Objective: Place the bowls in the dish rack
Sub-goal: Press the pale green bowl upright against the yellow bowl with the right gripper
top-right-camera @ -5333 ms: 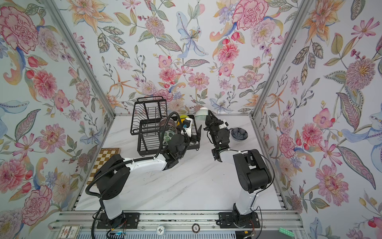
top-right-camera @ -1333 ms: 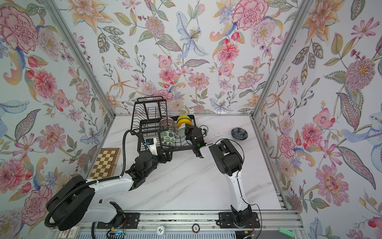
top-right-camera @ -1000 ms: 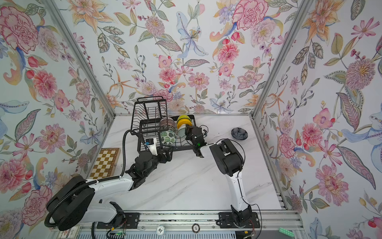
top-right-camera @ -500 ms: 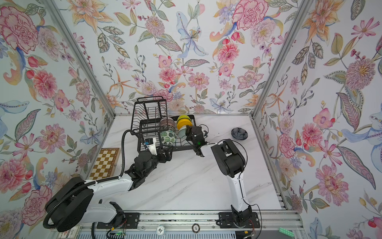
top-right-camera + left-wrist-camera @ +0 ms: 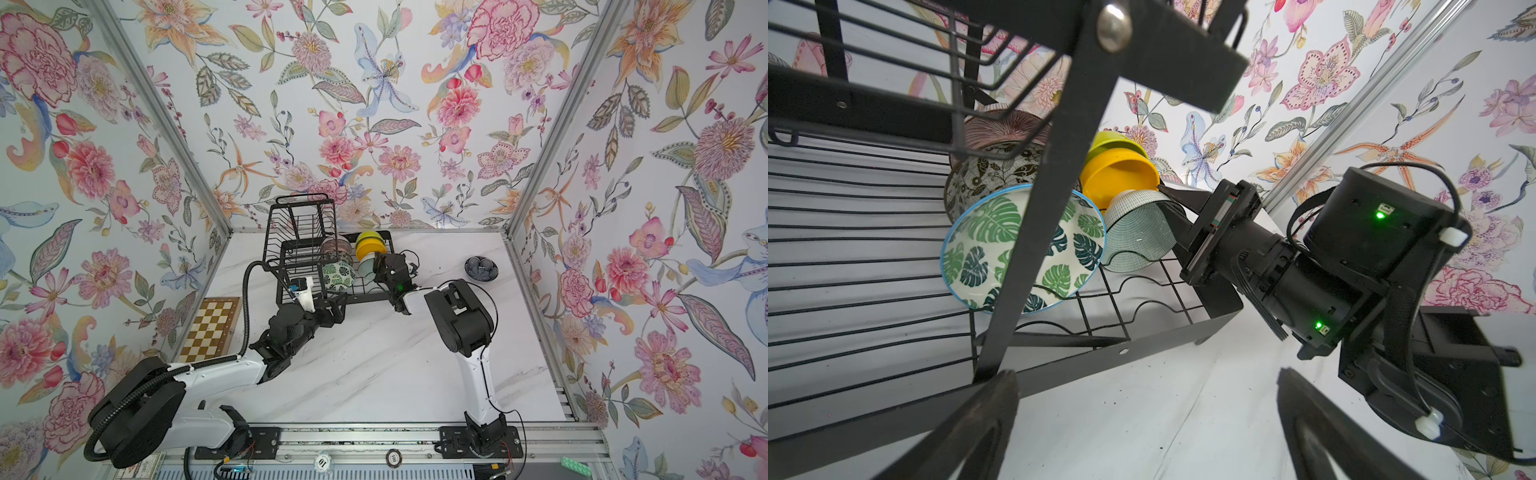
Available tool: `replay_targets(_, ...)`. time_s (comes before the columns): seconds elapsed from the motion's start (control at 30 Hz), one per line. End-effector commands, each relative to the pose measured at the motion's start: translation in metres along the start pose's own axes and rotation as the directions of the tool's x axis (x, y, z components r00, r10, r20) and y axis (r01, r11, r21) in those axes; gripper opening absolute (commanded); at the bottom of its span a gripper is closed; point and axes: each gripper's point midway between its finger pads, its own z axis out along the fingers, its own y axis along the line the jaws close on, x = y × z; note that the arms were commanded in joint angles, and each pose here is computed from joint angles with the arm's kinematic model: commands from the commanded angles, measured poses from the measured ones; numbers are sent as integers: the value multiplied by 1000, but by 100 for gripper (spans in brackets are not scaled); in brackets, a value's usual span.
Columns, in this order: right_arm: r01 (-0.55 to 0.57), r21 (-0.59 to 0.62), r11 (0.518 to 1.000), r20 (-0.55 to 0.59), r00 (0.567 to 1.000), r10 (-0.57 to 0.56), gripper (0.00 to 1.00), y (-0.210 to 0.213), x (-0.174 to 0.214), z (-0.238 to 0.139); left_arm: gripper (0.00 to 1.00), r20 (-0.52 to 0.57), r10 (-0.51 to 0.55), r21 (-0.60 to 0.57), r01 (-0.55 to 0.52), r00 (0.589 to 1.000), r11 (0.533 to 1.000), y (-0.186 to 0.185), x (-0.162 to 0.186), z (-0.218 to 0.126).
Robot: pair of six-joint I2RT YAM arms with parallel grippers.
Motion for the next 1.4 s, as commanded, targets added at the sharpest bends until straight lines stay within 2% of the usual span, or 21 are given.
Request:
replay_targets(0.0, -5, 70, 998, -10, 1000, 5, 14, -16, 5, -1, 99, 9, -6, -26, 6, 1000, 1000, 8, -1, -4)
replay_targets(0.33, -6, 53, 999, -21, 1000, 7, 21, -9, 8, -1, 99, 10, -7, -23, 7, 1000, 1000, 7, -2, -3)
replay_targets(0.77, 12, 12, 1000, -47, 999, -11, 35, 6, 16, -1, 99, 4, -13, -21, 14, 1000, 1000, 6, -2, -4)
replay_targets(0.97, 19, 4, 1000, -46, 999, -19, 38, 11, 17, -4, 99, 5, -12, -24, 12, 1000, 1000, 6, -2, -5)
replay_targets(1.37, 20, 23, 1000, -42, 999, -19, 69, 22, 22, -14, 99, 10, -7, -20, 7, 1000, 1000, 3, -8, -5)
